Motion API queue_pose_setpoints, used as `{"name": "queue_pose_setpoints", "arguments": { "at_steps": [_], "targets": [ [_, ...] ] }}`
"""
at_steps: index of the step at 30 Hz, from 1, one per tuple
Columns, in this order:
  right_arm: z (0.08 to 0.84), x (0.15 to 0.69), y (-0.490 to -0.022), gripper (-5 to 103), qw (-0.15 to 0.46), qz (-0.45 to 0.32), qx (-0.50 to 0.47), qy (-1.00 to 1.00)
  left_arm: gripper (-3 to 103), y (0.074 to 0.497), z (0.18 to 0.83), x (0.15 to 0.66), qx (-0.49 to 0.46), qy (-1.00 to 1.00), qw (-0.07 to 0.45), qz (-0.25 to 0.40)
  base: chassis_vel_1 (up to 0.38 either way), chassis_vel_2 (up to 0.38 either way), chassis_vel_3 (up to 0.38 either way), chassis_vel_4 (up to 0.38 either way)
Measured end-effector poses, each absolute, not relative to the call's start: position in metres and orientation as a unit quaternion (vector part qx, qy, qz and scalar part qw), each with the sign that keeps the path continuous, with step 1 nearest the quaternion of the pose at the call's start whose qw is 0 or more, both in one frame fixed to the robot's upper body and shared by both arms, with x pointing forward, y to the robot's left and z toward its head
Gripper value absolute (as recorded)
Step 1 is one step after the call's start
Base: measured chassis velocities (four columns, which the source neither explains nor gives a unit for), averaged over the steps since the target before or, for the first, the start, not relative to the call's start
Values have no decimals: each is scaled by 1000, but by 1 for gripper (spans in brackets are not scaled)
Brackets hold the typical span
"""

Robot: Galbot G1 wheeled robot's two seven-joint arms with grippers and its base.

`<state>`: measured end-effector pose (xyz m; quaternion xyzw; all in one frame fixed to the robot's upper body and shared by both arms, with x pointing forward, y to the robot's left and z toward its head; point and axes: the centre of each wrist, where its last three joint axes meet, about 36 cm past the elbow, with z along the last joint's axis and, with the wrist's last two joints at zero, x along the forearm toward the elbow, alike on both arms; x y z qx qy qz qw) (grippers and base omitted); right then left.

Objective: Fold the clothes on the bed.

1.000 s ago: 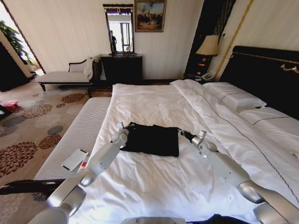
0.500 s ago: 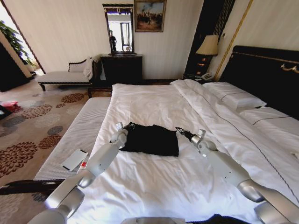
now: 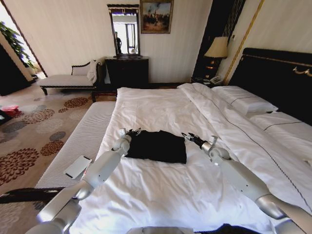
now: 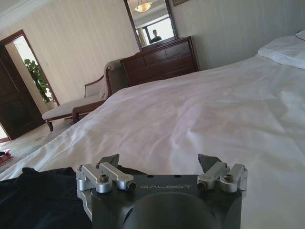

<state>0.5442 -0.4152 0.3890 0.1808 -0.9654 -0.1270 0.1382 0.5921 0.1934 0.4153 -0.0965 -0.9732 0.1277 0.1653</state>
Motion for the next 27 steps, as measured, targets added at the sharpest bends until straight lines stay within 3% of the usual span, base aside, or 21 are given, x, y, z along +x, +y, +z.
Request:
{"name": "queue_pose_setpoints", "arguments": {
  "at_steps": [2,3,5,18,27],
  "targets": [
    [393,540,-415,91,138,-130,179,-965,95,195,418,587,-100,-974,161,125,0,0,0,0],
    [397,534,-415,99,141,-139,175,-964,98,196,421,579,-105,-974,158,121,0,0,0,0],
    [402,520,-418,100,150,-151,168,-963,100,201,423,567,-107,-975,157,118,0,0,0,0],
    [425,451,-453,100,177,-133,110,-969,100,242,415,507,-95,-973,174,120,0,0,0,0],
    [428,417,-432,100,239,-186,117,-946,100,277,399,450,-87,-971,200,100,0,0,0,0]
  ]
}}
